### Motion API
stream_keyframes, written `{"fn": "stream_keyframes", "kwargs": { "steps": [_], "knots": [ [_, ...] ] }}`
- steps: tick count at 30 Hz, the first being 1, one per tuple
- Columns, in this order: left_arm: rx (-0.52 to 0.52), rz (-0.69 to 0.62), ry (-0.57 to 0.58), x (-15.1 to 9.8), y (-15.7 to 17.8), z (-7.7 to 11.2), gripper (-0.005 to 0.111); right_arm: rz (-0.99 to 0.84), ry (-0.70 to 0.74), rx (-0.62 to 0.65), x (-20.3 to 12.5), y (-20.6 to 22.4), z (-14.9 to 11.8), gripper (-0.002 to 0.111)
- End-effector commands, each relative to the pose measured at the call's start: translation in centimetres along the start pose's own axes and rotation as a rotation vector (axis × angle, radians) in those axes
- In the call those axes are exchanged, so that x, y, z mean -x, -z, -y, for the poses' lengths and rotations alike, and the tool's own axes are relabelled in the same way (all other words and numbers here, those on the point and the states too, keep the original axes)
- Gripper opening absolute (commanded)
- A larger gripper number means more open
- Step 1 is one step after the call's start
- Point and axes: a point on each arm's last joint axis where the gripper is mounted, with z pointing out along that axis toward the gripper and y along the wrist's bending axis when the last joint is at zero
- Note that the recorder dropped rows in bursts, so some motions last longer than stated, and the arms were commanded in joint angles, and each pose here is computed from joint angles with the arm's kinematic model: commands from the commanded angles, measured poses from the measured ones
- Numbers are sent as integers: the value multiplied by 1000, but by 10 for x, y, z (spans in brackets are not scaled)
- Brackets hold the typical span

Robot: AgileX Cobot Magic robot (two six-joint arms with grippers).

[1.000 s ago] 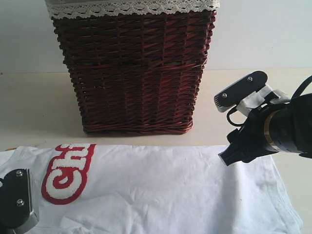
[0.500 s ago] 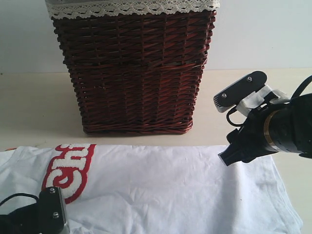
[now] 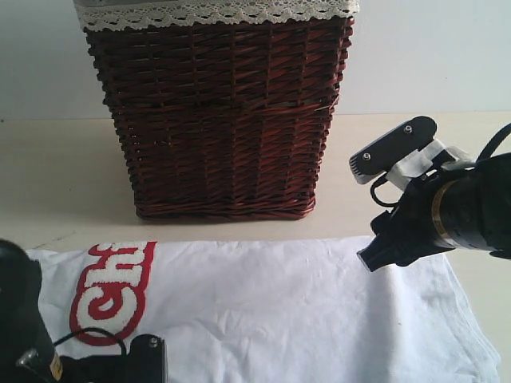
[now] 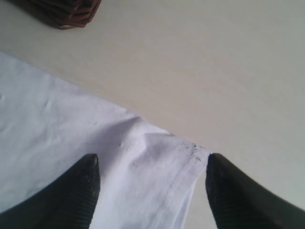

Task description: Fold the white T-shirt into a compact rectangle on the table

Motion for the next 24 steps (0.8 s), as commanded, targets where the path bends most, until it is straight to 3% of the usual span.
{"fn": "stream_keyframes", "kwargs": {
  "steps": [1,3,5,7,8,10,11,18,22,24],
  "knots": [
    [15,-95,-39,7,32,4,0,12,-3,3,2,2,1,62],
    [33,-79,-5,10,37,4,0,11,-5,3,2,2,1,62],
    [-20,-17,63,13,32,9,2,11,-5,3,2,2,1,62],
    [-67,69,88,18,25,12,15,11,-3,3,2,2,1,62],
    [-66,112,91,20,19,10,30,11,-5,4,2,2,1,62],
    [-88,122,119,18,11,10,51,11,-5,4,2,2,1,62],
    [-96,111,125,15,8,10,55,11,-5,4,2,2,1,62],
    [87,134,141,-6,-17,-4,55,11,-5,4,2,2,1,62],
    [197,152,77,-10,-26,-6,54,11,-5,4,2,2,1,62],
    [257,152,16,-11,-32,-3,47,11,-5,4,2,2,1,62]
  ]
}}
